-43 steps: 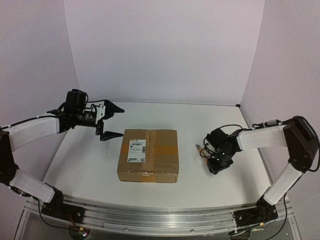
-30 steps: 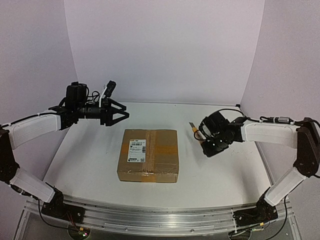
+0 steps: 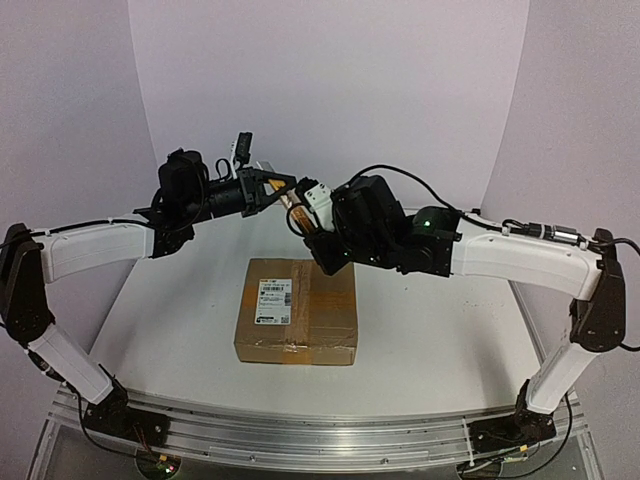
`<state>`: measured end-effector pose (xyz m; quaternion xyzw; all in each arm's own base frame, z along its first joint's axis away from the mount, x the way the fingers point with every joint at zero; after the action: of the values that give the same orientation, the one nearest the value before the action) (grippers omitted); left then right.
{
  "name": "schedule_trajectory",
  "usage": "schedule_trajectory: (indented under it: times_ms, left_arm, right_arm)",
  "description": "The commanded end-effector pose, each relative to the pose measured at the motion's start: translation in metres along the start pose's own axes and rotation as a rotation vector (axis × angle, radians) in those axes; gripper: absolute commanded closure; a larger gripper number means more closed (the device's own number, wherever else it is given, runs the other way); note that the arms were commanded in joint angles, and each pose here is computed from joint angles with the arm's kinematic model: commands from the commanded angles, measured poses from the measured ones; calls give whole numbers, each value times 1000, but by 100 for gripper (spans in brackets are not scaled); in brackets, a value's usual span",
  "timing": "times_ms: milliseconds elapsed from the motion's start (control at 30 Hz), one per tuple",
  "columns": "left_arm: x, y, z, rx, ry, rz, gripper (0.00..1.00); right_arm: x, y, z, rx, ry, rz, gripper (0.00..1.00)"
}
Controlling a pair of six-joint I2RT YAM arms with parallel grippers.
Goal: Unpack the express box
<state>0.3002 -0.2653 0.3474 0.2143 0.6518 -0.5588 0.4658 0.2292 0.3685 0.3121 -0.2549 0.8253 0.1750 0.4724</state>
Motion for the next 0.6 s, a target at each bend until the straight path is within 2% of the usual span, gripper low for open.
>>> schedule_trajectory:
  times_ms: [0, 33, 67, 100, 233, 367, 433, 567]
  left_arm:
    - [-15, -19, -9, 136, -93, 9, 100]
    - [-17, -23, -11, 172, -106, 18, 100]
    - [-18, -26, -12, 197, -112, 23, 100]
    - [-19, -29, -13, 218, -118, 23, 100]
    - [-19, -35, -15, 280, -112, 15, 100]
    - [-20, -39, -15, 309, -109, 30, 100]
    - [-21, -40, -16, 314, -107, 33, 100]
    - [-23, -41, -15, 308, -116, 29, 100]
  right_arm:
    - [-29, 6, -29, -196, -84, 87, 65]
    - [-33, 6, -35, -265, -78, 127, 36]
    - [-35, 4, -39, -337, -68, 160, 11]
    - [-37, 0, -43, -404, -59, 201, 3]
    - [-43, -32, -40, -569, -60, 466, 2]
    - [-31, -39, -21, -629, -65, 579, 3]
    - [-30, -36, -16, -722, -83, 626, 8]
    - [-34, -27, -10, -878, -76, 652, 23]
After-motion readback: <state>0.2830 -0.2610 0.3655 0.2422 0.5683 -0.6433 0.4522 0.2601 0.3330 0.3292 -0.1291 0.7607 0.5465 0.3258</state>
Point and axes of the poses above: each gripper's point midway between its finger pads, its own z axis out along the fingers, its own y axis along the line the jaws close on, x = y × z, the point moved 9 cm from there along -z, back along the fingers, and after that the axes turned 14 degrees about z, right-handed, at the moved point
